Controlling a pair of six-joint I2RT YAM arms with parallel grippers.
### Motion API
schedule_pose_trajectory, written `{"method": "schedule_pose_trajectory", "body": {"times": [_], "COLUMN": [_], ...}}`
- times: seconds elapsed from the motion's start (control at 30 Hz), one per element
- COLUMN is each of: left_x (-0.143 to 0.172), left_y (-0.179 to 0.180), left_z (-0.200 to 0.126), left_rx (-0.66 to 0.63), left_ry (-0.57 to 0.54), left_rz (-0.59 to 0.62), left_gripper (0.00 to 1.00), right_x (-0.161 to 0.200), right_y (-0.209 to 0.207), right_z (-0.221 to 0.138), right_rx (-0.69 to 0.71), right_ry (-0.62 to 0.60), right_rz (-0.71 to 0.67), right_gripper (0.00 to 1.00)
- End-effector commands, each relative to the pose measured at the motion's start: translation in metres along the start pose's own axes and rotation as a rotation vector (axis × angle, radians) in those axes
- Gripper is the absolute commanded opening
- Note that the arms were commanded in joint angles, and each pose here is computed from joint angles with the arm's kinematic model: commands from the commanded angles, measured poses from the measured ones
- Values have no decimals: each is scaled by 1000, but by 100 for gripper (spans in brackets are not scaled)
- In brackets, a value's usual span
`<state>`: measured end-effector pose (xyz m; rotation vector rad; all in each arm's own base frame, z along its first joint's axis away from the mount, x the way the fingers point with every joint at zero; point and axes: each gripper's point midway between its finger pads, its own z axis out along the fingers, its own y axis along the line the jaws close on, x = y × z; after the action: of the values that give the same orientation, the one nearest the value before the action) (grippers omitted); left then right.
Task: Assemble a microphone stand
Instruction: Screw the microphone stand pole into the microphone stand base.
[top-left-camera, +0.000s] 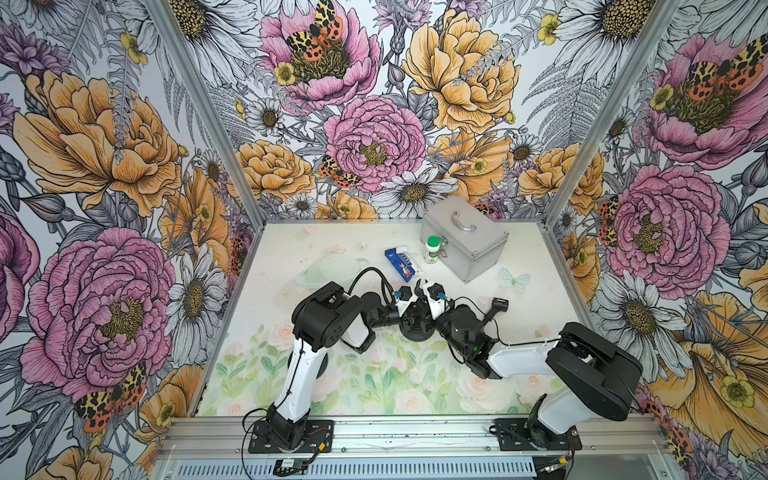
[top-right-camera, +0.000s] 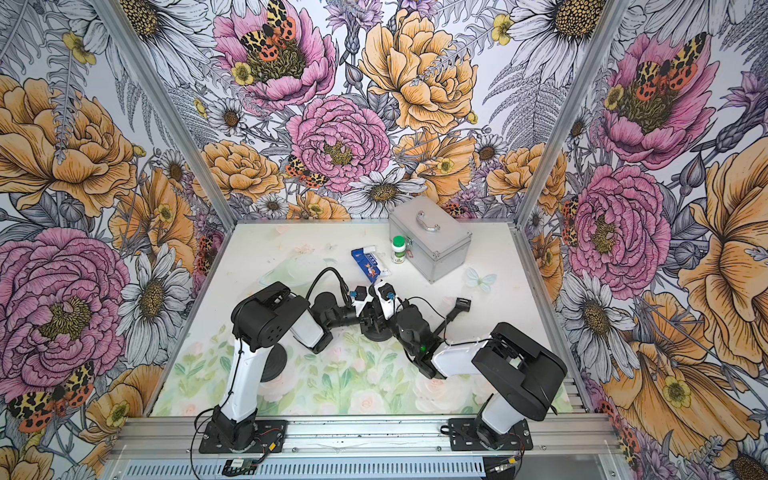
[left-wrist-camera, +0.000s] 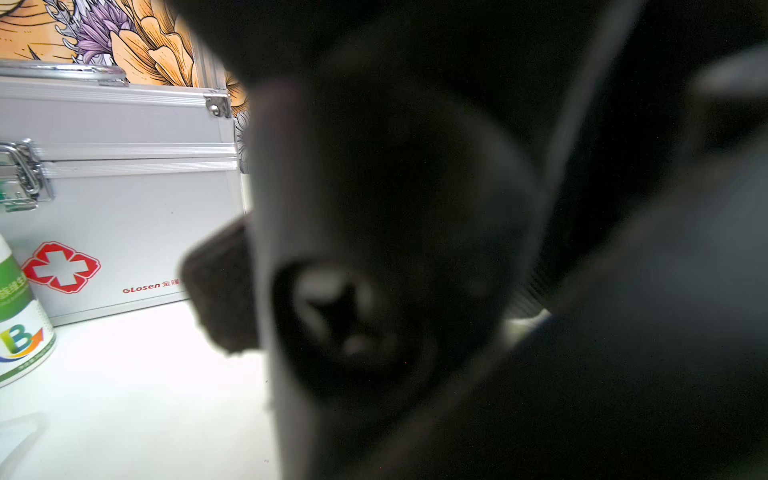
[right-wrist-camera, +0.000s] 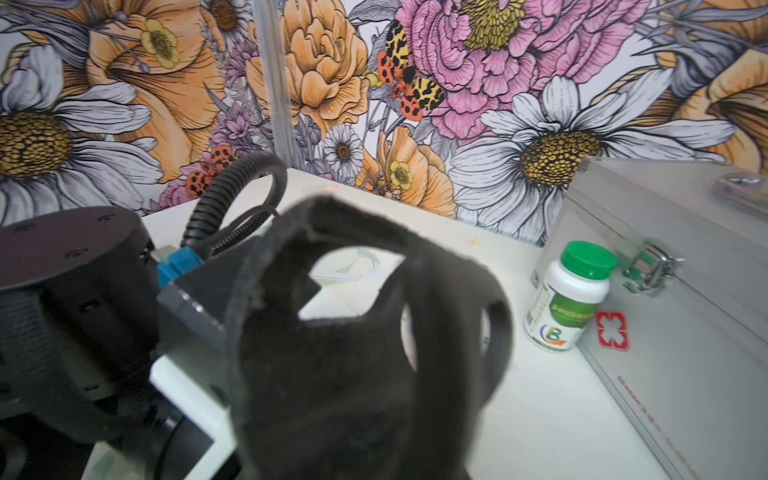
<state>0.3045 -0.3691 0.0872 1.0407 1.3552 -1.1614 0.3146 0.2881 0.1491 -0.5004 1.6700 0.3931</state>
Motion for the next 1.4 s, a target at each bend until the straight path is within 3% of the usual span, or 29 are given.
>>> {"method": "schedule_pose_trajectory", "body": {"times": [0.0, 0.13, 0.27, 0.33, 0.47, 0.73, 0.9, 0.97, 1.03, 1.1, 1.2, 1.37], "left_x": [4, 4, 4, 4, 4, 5, 5, 5, 5, 5, 6, 6], "left_y": [-3, -4, -4, -4, -5, -5, -4, -4, -4, -3, -3, -2], "left_z": [4, 4, 4, 4, 5, 5, 5, 5, 5, 5, 5, 5], "left_rx": [2, 5, 5, 7, 9, 10, 12, 13, 11, 11, 11, 8], "left_ry": [14, 15, 16, 15, 14, 16, 15, 16, 15, 15, 15, 15], "left_rz": [-71, -68, -69, -68, -67, -70, -71, -72, -72, -76, -77, -78], "left_gripper": [10, 10, 10, 10, 10, 10, 10, 10, 10, 10, 10, 10], "right_x": [45, 34, 22, 21, 14, -7, -16, -15, -13, -7, -4, 10], "right_y": [11, 23, 28, 34, 31, 12, 9, 5, 0, -9, -25, -54], "right_z": [3, 6, -3, -12, -30, -34, -26, -20, -14, -6, 2, -20], "right_rx": [74, 11, -114, -254, -541, -835, -945, -910, -860, -757, -514, 273], "right_ry": [169, 165, 132, 108, 69, 26, 34, 38, 46, 60, 36, 34], "right_rz": [-158, -245, -339, -330, -247, -102, -25, -30, -39, -46, -58, -122], "right_gripper": [0, 0, 21, 29, 36, 35, 27, 26, 16, 3, 0, 0]}}
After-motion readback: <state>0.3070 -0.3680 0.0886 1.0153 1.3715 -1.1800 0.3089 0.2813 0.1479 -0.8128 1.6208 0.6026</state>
